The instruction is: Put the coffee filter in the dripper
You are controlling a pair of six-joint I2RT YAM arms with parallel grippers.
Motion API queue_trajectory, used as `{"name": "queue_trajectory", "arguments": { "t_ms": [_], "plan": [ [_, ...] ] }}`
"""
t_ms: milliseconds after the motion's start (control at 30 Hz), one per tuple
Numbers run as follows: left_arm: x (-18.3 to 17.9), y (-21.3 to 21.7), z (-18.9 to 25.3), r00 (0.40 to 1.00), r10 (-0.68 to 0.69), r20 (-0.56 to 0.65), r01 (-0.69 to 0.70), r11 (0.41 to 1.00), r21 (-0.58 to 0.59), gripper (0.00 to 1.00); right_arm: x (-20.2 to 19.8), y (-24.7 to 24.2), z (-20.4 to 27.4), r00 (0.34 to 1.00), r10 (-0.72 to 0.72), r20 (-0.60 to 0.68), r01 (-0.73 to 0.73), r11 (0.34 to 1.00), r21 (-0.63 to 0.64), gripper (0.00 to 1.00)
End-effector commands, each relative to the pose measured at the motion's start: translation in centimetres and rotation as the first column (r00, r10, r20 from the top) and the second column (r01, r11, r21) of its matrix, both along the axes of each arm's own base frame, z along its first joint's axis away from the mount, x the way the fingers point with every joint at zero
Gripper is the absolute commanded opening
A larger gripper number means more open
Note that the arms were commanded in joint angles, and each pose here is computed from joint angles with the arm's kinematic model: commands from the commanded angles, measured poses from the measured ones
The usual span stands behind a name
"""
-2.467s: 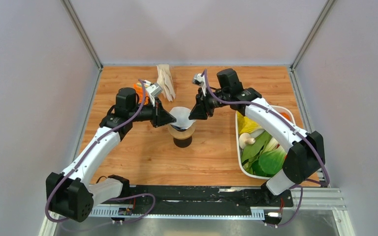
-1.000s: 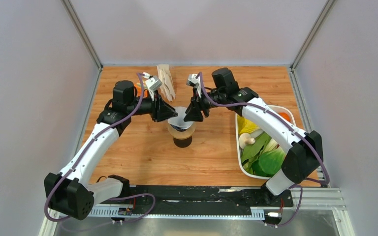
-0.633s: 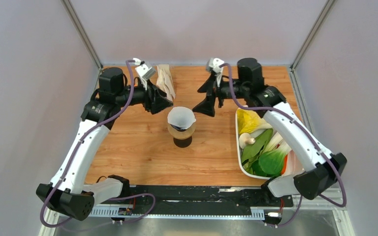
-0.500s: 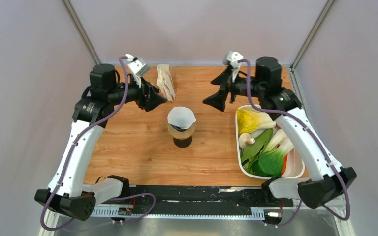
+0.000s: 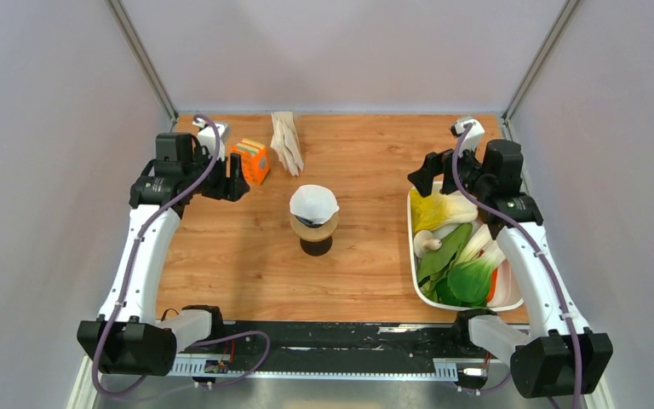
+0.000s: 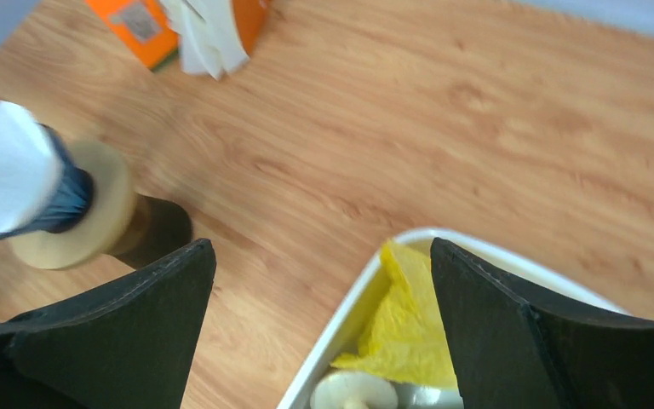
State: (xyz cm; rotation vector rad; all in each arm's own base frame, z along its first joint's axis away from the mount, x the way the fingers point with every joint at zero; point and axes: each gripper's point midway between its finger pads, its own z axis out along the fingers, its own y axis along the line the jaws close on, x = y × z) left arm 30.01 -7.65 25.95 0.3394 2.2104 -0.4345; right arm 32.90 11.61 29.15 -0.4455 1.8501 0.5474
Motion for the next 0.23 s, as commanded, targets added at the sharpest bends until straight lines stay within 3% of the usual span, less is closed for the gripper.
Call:
{"name": "queue_trajectory", "arguments": {
  "t_ms": [0,200],
  "plan": [
    [0.08,2.48,-1.10,0.992,0.122,0.032,-0.124,0.989,0.079,0.71,0.99,-2.96,-1.98,0.985,-0.170,0.014,0.171,0.985,-0.036,1.00],
    [0.31,3.02,-1.83,0.989,0.142,0.035,-0.145,0.984,0.103,0.72,0.94,-2.63,-1.89,0.988,-0.155,0.016,0.156,0.988,-0.020,1.00]
  ]
}}
